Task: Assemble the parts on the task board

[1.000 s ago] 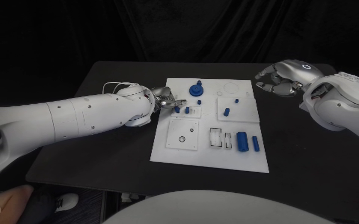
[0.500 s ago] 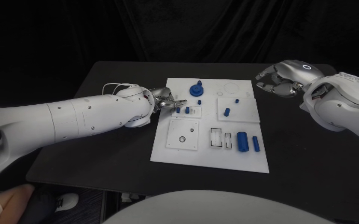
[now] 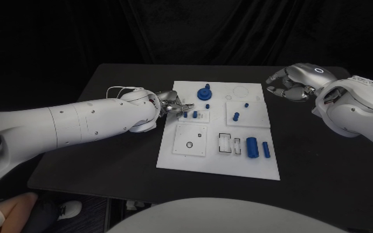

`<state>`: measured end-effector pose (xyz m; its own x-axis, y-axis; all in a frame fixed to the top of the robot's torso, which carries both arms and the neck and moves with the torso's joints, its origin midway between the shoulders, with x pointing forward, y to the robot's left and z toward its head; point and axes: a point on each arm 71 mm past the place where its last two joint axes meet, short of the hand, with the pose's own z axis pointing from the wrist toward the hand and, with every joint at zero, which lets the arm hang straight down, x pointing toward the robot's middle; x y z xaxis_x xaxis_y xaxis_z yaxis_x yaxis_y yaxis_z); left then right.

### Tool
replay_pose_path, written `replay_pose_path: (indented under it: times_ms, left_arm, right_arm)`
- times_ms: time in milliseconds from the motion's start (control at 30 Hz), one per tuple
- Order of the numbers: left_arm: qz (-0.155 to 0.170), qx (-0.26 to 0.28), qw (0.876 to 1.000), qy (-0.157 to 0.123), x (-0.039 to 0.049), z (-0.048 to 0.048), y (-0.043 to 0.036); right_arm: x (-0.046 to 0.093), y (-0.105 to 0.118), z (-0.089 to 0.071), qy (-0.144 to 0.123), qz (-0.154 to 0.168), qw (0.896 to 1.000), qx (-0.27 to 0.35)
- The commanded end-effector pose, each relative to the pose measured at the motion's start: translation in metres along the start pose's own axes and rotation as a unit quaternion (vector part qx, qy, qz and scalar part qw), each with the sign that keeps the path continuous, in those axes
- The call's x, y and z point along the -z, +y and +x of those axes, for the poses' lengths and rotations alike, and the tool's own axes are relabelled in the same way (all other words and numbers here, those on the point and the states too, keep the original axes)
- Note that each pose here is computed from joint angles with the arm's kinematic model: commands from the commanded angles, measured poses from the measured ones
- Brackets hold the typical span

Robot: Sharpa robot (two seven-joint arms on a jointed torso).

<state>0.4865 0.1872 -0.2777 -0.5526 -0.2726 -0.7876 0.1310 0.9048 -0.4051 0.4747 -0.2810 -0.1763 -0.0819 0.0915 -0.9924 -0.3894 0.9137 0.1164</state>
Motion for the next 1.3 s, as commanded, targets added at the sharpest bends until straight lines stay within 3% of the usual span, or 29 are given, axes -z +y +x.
replay_pose_path:
  times_ms: [33,133,200,333,500,633,733,900,1133,1300]
  left_arm:
    - [0.067,0.0,0.995,-0.077,0.0034,-0.01,-0.0095]
    - [0.11,-0.014,0.986,-0.127,0.0078,-0.0171,-0.0144]
    - [0.157,-0.03,0.973,-0.166,0.0129,-0.0249,-0.0199]
    - [0.221,-0.055,0.954,-0.193,0.0191,-0.0407,-0.0308]
    - [0.273,-0.082,0.943,-0.173,0.0217,-0.0551,-0.0437]
    - [0.311,-0.098,0.936,-0.136,0.0187,-0.058,-0.0506]
    - [0.331,-0.116,0.932,-0.097,0.013,-0.0559,-0.0552]
    - [0.348,-0.177,0.918,-0.069,0.0031,-0.0508,-0.0622]
    - [0.351,-0.249,0.901,-0.057,-0.0121,-0.0397,-0.0706]
    - [0.351,-0.263,0.897,-0.06,-0.0183,-0.0368,-0.0736]
  right_arm:
    - [0.001,-0.003,0.001,0.005,0.013,1.0,-0.007]
    - [0.002,-0.003,0.001,0.004,0.013,1.0,-0.008]
    - [0.002,-0.004,0.001,0.003,0.014,1.0,-0.009]
    - [0.002,-0.004,0.001,0.002,0.015,1.0,-0.009]
    - [0.002,-0.005,0.0,-0.002,0.014,1.0,-0.009]
    - [0.002,-0.004,0.0,-0.006,0.011,1.0,-0.01]
    - [0.001,-0.002,-0.001,-0.011,0.007,1.0,-0.011]
    - [0.0,-0.001,-0.001,-0.014,0.002,1.0,-0.011]
    - [0.0,0.0,-0.001,-0.014,-0.001,1.0,-0.011]
    - [0.0,0.001,-0.001,-0.015,-0.003,1.0,-0.012]
